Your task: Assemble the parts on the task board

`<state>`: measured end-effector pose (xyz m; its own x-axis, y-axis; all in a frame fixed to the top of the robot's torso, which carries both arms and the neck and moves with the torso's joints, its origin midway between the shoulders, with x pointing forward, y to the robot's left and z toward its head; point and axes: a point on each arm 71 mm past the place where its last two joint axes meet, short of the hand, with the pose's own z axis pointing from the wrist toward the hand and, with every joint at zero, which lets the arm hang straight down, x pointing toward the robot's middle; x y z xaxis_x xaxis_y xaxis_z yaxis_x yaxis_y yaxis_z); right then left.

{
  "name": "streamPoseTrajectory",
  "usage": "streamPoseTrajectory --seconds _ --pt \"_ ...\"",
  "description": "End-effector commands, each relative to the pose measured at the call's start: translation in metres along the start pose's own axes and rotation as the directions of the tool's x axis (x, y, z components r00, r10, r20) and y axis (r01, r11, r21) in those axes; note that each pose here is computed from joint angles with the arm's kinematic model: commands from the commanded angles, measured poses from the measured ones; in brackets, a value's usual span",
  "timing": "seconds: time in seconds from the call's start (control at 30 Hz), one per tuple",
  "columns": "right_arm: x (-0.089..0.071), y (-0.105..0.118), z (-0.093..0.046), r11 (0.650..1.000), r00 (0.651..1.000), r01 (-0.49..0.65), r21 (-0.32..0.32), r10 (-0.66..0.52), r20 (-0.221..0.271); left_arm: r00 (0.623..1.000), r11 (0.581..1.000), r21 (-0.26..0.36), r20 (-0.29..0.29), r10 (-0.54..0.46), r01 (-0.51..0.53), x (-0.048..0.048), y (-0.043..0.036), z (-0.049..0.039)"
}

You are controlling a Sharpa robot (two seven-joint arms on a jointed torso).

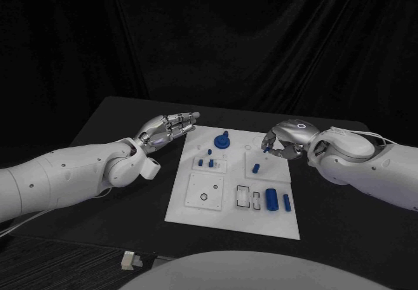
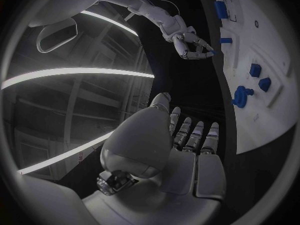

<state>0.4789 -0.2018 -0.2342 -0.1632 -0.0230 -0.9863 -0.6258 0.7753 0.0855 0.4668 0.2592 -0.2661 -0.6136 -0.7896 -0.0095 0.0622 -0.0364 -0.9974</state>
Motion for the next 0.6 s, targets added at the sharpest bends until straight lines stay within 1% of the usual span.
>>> streamPoseTrajectory --seconds 0.03,0.2,0.33,0.6 --pt "-0.004 0.006 0.0 1.0 1.0 -0.003 0.014 0.003 -0.004 1.0 0.986 0.164 -0.007 -0.017 0.018 0.0009 -0.0113 -0.0008" --pt "-0.008 0.023 0.002 0.999 1.0 -0.013 -0.03 0.013 -0.011 1.0 0.986 0.163 -0.006 -0.017 0.018 0.0008 -0.0112 -0.0013" --pt "-0.009 0.037 0.006 0.998 1.0 -0.02 -0.065 0.018 -0.019 1.0 0.987 0.161 -0.005 -0.016 0.017 0.0004 -0.011 -0.0015" --pt "-0.009 0.069 0.023 0.987 1.0 0.015 -0.161 -0.018 -0.022 1.0 0.988 0.157 -0.004 -0.016 0.016 0.0004 -0.0109 -0.0021"
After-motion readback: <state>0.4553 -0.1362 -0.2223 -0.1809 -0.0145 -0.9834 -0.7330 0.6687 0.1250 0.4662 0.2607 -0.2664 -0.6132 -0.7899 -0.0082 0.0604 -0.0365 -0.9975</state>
